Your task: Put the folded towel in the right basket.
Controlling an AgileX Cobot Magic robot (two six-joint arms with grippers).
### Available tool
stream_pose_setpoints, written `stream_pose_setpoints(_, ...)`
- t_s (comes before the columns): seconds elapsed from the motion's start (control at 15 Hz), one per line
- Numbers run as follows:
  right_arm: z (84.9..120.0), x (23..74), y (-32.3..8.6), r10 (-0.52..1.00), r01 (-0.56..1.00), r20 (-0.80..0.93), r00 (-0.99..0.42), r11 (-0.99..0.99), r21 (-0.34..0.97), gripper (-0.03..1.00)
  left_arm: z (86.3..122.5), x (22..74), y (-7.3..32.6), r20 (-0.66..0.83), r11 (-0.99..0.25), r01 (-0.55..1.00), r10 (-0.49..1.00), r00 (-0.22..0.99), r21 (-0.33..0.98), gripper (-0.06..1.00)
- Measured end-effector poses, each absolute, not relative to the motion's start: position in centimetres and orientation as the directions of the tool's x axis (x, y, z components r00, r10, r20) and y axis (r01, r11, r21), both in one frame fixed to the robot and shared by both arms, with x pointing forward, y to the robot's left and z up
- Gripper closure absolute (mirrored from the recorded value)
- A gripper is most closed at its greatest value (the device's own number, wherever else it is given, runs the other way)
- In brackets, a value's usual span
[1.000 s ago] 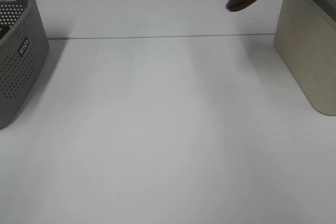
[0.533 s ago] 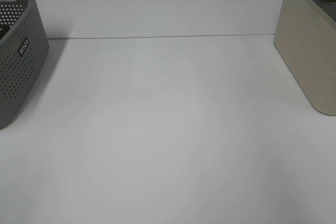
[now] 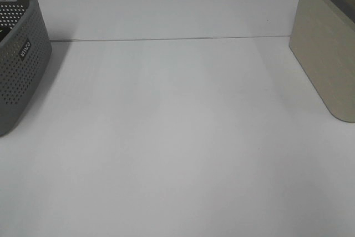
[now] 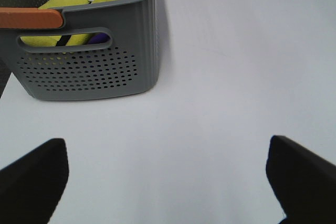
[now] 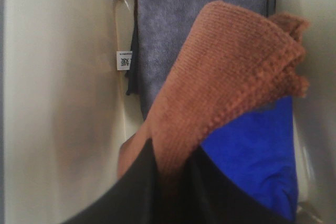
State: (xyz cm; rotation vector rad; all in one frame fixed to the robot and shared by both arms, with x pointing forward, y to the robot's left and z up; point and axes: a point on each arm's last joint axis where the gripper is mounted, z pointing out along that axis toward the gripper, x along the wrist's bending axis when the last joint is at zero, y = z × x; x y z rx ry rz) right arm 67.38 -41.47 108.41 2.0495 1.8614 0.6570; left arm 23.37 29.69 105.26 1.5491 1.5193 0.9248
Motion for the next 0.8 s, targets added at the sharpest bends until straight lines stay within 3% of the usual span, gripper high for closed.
stream_pose_setpoints(0.2,107.1,67.8,-41.7,0.982,0.865,0.159,0.103,-0.167,0.473,0.43,105.3,23.4,29.7,-0.014,0.000,0.446,0.999,0.028,0.895,-0.03)
stream_pose_setpoints(0.33,107.6,67.6,-41.3,0.981,0.866,0.168,0.099,-0.168,0.471,0.26,105.3,23.4,29.7,-0.014,0.000,0.446,0.999,0.028,0.895,-0.03)
stream_pose_setpoints(0.8,112.7,65.5,-32.2,0.979,0.868,0.164,-0.117,0.021,0.496,0.21,105.3,23.4,29.7,-0.014,0.000,0.446,0.999,0.028,0.895,-0.03)
